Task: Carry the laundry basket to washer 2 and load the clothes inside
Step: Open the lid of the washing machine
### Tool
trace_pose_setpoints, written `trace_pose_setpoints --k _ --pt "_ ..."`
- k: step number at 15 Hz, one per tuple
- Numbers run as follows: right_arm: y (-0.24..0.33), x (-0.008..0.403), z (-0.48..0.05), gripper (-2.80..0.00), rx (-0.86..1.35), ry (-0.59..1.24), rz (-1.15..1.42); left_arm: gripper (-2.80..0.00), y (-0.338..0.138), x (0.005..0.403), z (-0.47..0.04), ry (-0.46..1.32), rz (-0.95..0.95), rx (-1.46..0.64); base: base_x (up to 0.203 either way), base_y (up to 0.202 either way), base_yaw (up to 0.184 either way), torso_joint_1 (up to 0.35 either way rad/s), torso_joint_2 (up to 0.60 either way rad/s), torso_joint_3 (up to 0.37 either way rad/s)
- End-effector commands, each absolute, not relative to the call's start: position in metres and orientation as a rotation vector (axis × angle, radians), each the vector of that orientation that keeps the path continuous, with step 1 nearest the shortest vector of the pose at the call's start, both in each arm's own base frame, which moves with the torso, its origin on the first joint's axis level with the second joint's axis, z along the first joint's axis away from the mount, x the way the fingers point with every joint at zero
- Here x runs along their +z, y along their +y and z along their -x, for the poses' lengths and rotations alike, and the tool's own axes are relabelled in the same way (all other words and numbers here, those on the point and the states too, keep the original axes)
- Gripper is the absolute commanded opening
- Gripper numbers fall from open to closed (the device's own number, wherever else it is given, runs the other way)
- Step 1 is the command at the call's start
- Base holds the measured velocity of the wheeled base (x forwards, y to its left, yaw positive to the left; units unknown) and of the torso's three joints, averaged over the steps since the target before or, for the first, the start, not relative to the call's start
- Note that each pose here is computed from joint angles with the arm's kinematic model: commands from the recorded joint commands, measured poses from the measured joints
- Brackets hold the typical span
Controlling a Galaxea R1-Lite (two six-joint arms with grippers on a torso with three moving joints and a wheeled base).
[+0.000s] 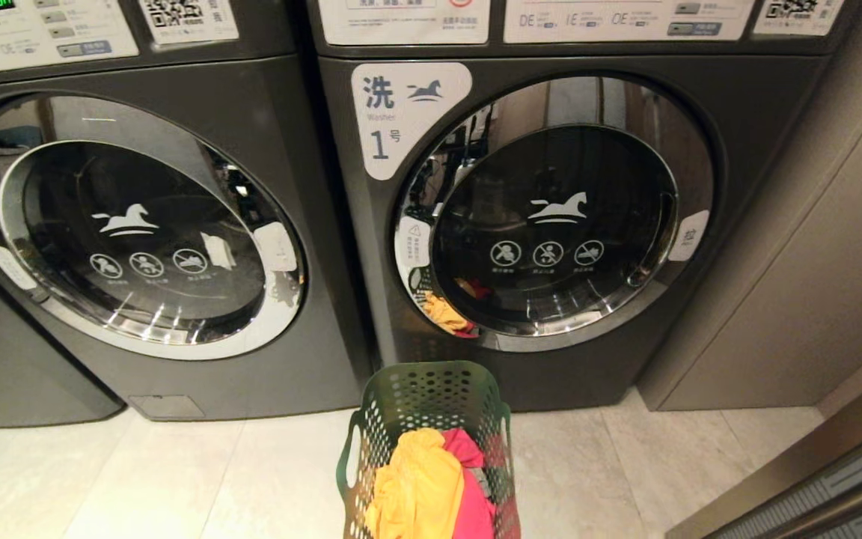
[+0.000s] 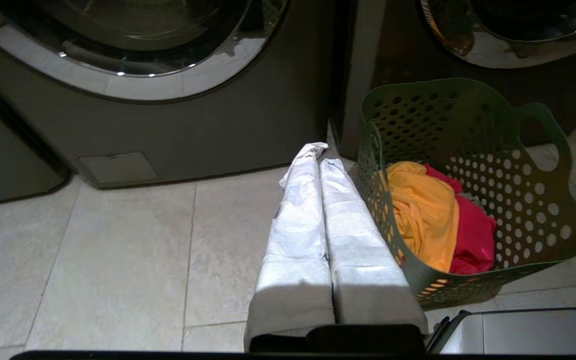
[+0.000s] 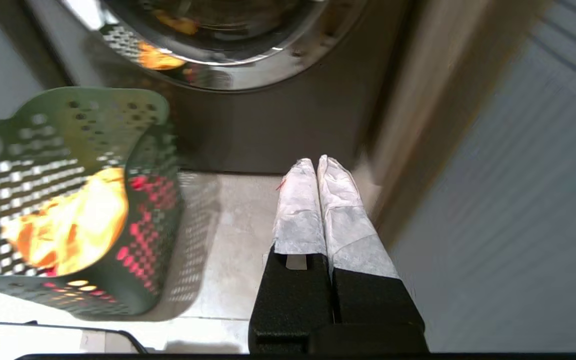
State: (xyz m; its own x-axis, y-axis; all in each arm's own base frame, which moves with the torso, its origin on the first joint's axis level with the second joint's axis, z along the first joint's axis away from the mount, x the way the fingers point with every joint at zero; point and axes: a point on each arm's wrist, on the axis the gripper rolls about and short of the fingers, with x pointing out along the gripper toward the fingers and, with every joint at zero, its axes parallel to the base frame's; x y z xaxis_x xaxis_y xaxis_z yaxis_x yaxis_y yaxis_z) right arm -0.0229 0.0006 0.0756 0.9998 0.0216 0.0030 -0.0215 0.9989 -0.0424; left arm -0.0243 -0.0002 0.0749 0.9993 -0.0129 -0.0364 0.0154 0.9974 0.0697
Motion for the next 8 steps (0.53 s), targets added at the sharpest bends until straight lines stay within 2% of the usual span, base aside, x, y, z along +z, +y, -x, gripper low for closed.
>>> trace_pose_setpoints --k 1,5,8 --pt "0.0006 0.0756 0.0229 -2.80 0.023 -0.004 0.045 -2.80 -0.0002 0.0749 0.0242 0.038 -0.070 -0.013 -0.003 0.008 -0.154 -0.007 0.00 0.002" --pt "0.0006 0.0758 0.0229 -2.80 0.023 -0.005 0.045 -2.80 -0.0002 0.0749 0.0243 0.037 -0.070 -0.013 0.000 0.006 -0.157 0.004 0.00 -0.001" --pt "0.0006 0.0758 0.0229 -2.80 0.023 -0.005 0.043 -2.80 -0.0002 0.0749 0.0243 0.036 -0.070 -0.014 -0.001 0.001 -0.022 0.001 0.00 0.001"
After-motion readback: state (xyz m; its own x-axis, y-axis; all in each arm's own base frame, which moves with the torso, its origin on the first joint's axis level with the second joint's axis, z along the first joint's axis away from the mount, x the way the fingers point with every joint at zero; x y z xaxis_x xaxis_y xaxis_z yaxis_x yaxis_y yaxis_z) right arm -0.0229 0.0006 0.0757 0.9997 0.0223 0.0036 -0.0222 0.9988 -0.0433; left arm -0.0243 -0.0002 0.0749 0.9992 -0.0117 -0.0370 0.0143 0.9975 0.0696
